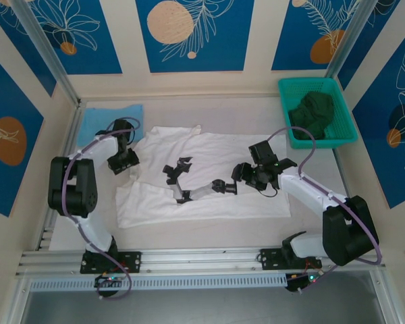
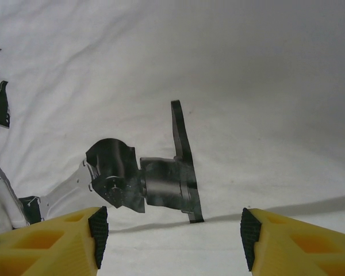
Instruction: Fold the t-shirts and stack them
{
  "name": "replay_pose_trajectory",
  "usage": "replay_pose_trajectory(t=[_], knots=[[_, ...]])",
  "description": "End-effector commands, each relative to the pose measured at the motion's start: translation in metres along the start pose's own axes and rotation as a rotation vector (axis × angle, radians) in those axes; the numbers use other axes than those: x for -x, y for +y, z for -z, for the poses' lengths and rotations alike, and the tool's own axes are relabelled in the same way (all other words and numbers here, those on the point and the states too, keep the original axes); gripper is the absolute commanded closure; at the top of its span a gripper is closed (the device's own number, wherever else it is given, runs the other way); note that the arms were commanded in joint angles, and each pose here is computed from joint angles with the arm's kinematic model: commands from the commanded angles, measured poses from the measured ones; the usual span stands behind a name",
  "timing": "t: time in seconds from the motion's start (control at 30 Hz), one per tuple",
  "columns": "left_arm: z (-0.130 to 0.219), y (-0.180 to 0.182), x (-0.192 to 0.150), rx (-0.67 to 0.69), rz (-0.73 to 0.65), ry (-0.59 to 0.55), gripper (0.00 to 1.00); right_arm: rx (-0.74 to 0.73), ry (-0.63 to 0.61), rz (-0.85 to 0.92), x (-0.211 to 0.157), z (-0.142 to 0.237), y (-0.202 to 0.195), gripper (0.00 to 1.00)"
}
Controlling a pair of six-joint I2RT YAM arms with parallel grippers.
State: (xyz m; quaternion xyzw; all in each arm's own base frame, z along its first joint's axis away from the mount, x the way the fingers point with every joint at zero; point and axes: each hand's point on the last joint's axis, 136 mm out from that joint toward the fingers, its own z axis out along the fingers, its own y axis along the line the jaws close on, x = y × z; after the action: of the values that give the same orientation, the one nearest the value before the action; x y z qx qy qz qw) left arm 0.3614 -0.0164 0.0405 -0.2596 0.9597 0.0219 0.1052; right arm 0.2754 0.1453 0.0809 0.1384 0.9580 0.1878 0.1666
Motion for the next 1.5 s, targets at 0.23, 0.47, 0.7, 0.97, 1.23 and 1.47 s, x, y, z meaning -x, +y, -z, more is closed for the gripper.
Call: replay_pose_trajectory(t=[0.23, 0.47, 0.7, 0.97, 1.23, 1.47], knots=[[-0.024, -0.003, 0.018, 0.028, -0.034, 0.019, 0.63, 0.004, -0.025, -0.002, 0.003, -0.005, -0.008, 0.36], [-0.026, 0.015, 0.039, 0.094, -0.01, -0.018, 0.84, 0.003, -0.032, -0.026, 0.004, -0.005, -0.015, 0.36], [-0.017, 0.036, 0.051, 0.166, 0.034, -0.042, 0.56, -0.007, -0.038, -0.078, 0.006, -0.001, -0.025, 0.36], [0.033, 0.025, 0.029, -0.028, 0.126, -0.085, 0.47, 0.025, -0.093, -0.096, 0.009, 0.015, -0.028, 0.35], [0.02, 0.039, -0.024, -0.066, 0.138, -0.001, 0.54, 0.042, -0.087, -0.099, 0.008, 0.012, -0.027, 0.35], [-0.007, 0.057, -0.036, 0.024, 0.152, 0.037, 0.57, 0.034, -0.086, -0.11, 0.007, 0.011, -0.031, 0.35]])
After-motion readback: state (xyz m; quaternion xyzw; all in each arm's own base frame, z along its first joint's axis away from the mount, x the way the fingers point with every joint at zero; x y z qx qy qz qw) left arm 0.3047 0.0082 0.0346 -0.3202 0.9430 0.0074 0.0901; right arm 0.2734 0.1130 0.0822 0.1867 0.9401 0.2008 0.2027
